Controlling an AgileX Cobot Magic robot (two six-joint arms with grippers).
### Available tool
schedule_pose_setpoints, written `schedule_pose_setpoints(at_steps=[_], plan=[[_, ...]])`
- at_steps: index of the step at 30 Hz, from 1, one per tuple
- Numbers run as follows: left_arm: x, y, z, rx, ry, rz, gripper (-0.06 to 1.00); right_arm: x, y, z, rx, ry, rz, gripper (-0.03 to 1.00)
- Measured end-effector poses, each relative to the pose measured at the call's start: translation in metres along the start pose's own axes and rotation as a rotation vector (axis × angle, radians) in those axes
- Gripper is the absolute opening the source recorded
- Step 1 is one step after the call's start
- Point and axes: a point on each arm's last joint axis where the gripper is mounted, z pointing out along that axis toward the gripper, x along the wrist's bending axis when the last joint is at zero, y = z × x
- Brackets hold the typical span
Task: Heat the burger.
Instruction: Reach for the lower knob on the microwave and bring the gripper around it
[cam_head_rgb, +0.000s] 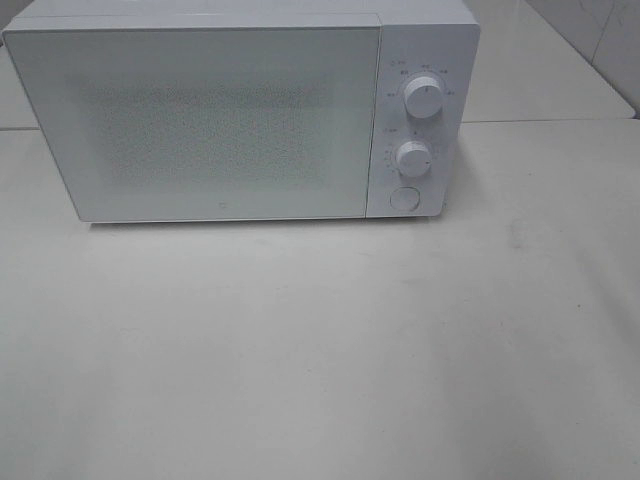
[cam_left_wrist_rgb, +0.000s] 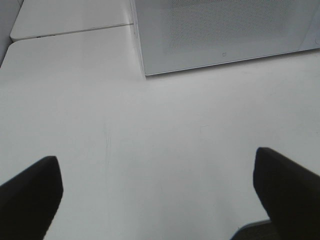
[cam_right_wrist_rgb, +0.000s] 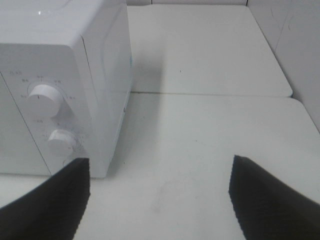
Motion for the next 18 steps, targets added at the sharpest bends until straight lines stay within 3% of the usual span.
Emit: schedule_pose_setpoints(at_steps=[13, 18], plan=[[0.0, 0.0, 0.0, 0.0, 0.0, 0.0, 0.96, 0.003, -0.022, 0.037, -0.2, 0.034, -0.013, 0.75], [0.0, 0.0, 0.0, 0.0, 0.0, 0.0, 0.96, 0.002, -0.036, 0.05, -0.264, 0.011, -0.04, 0.75]])
